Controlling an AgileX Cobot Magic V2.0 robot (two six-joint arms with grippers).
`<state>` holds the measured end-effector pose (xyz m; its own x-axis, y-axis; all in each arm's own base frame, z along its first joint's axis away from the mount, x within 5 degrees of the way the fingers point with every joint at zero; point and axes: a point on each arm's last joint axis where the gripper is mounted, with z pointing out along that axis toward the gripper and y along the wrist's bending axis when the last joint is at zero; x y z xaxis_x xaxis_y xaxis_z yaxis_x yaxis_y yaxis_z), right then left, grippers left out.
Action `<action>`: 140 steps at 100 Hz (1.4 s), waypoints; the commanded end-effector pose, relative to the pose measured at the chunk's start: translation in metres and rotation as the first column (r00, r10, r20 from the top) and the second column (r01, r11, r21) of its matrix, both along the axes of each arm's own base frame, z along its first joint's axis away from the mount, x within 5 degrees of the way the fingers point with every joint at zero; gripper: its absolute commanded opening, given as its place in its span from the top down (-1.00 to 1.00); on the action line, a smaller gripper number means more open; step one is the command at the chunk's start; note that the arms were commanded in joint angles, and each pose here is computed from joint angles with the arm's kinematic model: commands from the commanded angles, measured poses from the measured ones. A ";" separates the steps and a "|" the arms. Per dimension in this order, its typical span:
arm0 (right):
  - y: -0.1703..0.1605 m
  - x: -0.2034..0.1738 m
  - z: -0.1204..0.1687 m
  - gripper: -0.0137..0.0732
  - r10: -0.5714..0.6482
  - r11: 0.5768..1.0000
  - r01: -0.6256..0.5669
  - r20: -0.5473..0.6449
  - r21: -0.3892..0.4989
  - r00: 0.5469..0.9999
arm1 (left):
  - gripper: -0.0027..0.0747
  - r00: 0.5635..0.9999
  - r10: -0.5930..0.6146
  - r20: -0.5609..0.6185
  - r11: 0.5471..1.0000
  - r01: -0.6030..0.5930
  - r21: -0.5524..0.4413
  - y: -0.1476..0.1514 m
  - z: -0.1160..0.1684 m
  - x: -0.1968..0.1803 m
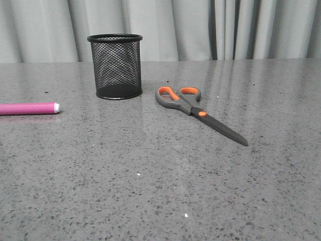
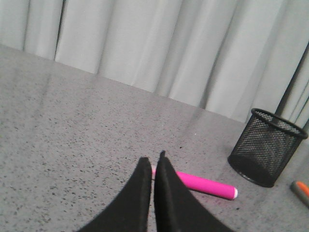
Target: Put pen and scissors into bin
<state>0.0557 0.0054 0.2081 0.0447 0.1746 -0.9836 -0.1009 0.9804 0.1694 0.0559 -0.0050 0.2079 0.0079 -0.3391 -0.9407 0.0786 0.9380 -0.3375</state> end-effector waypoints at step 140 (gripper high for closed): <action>0.023 0.082 0.111 -0.22 0.158 0.987 -0.157 -0.482 0.043 0.862 | -0.16 0.871 -0.218 -0.440 0.900 0.354 0.254 -0.025 0.118 0.096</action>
